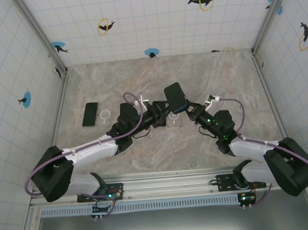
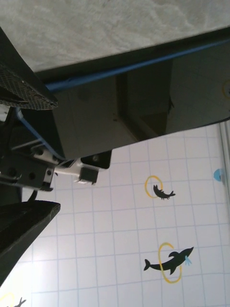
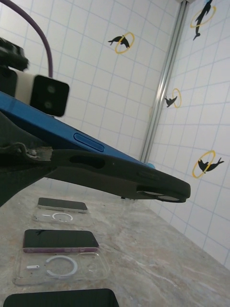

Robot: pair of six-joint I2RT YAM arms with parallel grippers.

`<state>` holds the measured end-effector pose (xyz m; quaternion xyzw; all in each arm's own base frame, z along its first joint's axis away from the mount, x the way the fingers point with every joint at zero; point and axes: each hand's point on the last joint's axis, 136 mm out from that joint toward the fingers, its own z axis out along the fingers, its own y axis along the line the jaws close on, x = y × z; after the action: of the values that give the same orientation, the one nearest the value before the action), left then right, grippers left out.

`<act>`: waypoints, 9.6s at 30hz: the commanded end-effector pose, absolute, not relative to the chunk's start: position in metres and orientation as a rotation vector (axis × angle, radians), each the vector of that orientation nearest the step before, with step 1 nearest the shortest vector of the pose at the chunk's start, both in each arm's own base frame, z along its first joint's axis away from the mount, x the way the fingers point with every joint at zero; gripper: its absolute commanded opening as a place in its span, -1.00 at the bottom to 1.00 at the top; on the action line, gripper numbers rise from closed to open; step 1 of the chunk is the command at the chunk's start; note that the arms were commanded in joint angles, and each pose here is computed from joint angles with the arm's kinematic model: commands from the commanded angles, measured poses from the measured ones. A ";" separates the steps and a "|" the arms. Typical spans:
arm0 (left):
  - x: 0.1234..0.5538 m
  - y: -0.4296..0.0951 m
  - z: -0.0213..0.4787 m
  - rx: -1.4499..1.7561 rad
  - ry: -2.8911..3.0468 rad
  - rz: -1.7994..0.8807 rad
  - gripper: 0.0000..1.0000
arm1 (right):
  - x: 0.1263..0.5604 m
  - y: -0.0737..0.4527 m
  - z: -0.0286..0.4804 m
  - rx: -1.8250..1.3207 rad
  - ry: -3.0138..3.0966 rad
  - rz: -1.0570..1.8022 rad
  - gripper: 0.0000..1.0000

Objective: Take the phone out of the phone case

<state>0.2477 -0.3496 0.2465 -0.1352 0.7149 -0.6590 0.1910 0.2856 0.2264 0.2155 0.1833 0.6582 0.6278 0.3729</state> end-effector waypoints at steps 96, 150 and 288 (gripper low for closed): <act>0.243 -0.413 0.318 -0.330 1.765 -2.171 -1.00 | 0.316 0.203 0.208 0.473 1.701 1.124 -1.00; 0.279 -0.480 0.089 -0.166 2.401 -1.706 -0.96 | 0.296 0.039 0.132 0.645 1.824 0.635 -1.00; 0.313 -0.254 0.145 0.050 2.414 -0.915 0.68 | 0.322 0.074 0.094 0.003 2.206 0.620 0.46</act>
<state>0.3160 -0.2720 0.1481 -0.0144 0.8898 -0.3759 0.2585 0.3143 0.0584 0.0632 0.0585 0.8938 0.2273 0.3822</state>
